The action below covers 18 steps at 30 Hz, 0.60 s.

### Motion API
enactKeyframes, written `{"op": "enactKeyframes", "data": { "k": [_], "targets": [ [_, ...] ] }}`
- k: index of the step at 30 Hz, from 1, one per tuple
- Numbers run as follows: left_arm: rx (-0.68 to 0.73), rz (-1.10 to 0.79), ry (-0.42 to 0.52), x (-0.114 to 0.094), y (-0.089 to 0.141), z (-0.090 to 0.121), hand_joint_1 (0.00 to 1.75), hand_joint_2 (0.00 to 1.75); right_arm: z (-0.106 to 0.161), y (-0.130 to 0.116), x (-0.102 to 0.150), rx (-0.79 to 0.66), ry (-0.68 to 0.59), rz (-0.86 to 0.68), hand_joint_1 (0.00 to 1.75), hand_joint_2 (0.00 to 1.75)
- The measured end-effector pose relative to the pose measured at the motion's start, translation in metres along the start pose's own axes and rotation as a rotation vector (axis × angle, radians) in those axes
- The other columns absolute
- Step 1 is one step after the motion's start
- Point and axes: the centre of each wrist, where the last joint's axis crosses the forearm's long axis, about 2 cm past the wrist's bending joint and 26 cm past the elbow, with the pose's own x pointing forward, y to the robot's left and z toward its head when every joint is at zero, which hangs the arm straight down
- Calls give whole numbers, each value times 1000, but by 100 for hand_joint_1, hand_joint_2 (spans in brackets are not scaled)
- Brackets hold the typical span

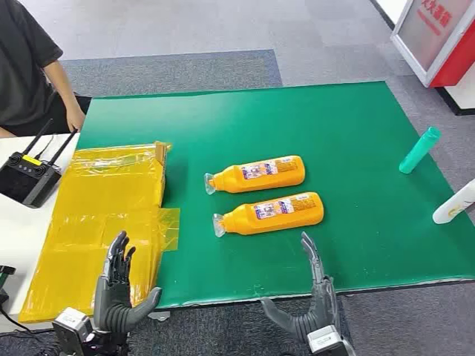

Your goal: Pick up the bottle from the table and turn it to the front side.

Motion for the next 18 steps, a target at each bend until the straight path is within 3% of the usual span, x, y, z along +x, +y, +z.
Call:
{"op": "enactKeyframes", "data": {
  "k": [5,10,18],
  "targets": [
    [0,-1,1,0,0,0,0,175,0,0,0,2,1,5,0,175],
    [-5,-12,48,-5,7,4,0,175,-9,-10,0,53,62,266,0,175],
    [-42,-7,40,-8,14,4,0,175,-29,-32,-5,106,99,456,0,175]
  ]
}}
